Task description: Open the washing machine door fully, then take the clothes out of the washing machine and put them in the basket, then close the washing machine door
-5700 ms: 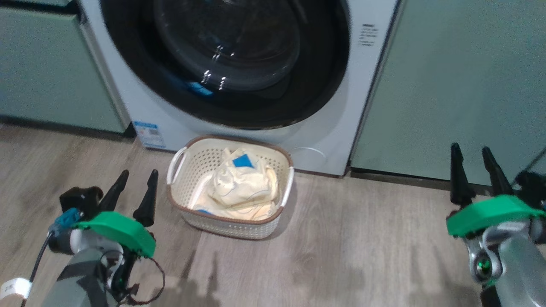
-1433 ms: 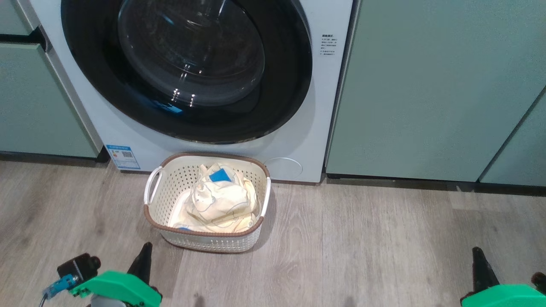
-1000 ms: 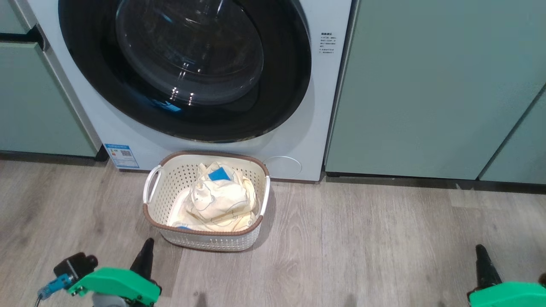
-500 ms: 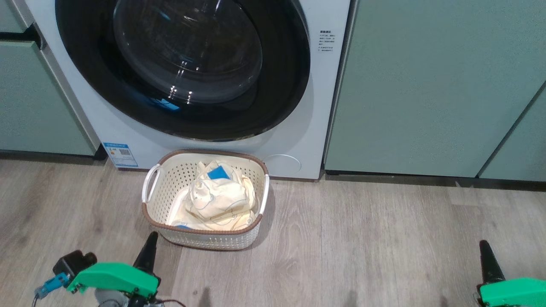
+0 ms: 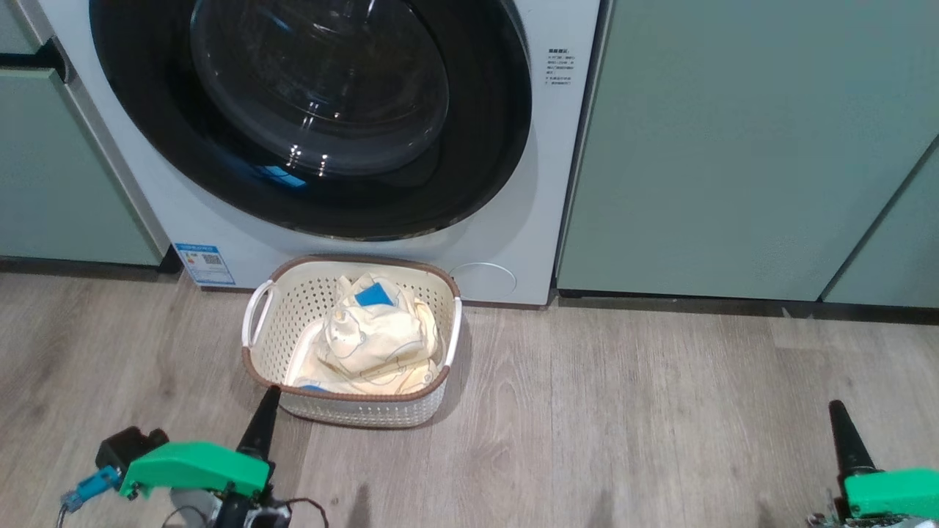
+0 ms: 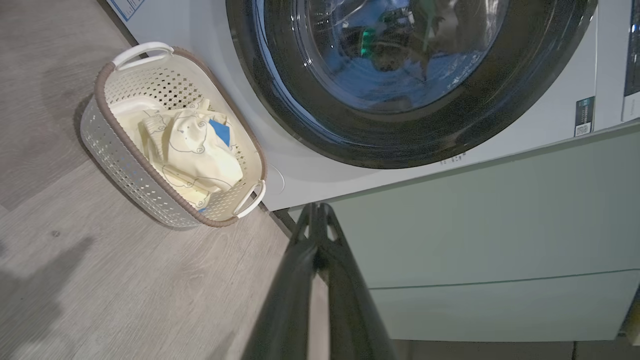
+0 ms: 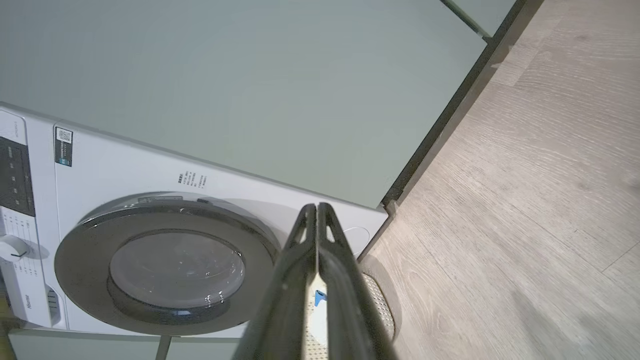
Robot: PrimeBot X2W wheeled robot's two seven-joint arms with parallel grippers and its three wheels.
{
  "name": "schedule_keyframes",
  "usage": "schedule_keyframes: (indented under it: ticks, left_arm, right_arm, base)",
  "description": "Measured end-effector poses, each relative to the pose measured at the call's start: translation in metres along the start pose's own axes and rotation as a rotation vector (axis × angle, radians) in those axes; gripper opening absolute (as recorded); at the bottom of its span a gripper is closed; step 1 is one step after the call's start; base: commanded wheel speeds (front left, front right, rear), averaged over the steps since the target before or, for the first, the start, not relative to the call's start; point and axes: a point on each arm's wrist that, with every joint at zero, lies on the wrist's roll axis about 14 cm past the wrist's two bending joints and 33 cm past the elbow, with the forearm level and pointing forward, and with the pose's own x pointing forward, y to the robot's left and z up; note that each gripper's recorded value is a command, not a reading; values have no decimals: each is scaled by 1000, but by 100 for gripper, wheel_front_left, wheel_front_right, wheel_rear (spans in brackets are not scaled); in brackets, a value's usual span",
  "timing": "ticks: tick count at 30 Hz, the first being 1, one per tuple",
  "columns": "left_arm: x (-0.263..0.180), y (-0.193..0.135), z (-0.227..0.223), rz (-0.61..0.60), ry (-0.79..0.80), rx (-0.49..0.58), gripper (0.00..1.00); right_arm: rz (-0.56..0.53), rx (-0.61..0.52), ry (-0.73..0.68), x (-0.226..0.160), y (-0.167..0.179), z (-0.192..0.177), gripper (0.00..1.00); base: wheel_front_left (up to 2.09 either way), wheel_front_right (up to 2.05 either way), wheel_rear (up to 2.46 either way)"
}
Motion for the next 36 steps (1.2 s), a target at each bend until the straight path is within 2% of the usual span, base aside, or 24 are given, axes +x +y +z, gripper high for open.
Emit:
schedule_keyframes:
  ticks: [36]
  left_arm:
    - [7,-30,-2,-90,30,-393,0]
  right_arm:
    - [75,392,-15,6,19,19,0]
  base:
    - [0,0,0]
